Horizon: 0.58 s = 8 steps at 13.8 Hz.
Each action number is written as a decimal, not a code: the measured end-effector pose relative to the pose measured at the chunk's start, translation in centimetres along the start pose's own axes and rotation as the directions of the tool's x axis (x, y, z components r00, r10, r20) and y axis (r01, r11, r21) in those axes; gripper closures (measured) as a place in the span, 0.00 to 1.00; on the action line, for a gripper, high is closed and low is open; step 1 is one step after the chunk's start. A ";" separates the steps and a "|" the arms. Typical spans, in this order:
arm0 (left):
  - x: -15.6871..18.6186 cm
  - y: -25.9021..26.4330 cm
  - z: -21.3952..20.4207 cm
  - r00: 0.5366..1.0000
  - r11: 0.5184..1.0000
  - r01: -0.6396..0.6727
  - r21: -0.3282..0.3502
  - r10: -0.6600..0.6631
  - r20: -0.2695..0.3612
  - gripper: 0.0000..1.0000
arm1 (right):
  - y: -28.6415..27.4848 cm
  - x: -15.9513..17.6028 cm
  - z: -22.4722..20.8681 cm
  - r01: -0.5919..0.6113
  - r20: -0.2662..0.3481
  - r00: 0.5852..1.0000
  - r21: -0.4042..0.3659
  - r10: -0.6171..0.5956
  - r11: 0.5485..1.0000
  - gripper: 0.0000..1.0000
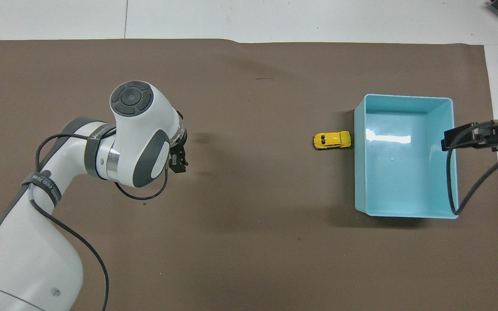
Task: Wind up and store yellow beetle car
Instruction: 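Retract the left gripper while the right gripper rises over the bin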
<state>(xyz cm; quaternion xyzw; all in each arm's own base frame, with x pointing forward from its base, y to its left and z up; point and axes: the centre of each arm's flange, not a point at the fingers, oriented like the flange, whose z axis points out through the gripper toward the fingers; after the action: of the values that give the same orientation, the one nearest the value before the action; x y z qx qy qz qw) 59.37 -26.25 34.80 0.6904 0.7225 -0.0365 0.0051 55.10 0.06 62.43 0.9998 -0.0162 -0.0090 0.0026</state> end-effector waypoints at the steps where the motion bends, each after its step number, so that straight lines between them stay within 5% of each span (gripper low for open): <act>1: 0.4 0.3 -0.6 1.000 1.000 0.007 -0.010 -0.006 0.005 0.00 | -0.1 0.0 0.0 0.001 0.000 1.000 0.000 -0.001 1.000 0.00; 8: 2.7 1.7 -6.9 1.000 0.994 -0.002 -0.109 0.005 0.030 0.00 | -1.1 0.0 0.1 0.024 0.004 1.000 0.000 -0.024 1.000 0.00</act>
<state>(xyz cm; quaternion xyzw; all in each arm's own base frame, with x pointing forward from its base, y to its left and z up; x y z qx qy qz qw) 61.20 -23.08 41.41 0.6897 0.7220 -0.0075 0.0537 55.08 1.13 62.29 0.9999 -0.0041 -0.0109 0.0027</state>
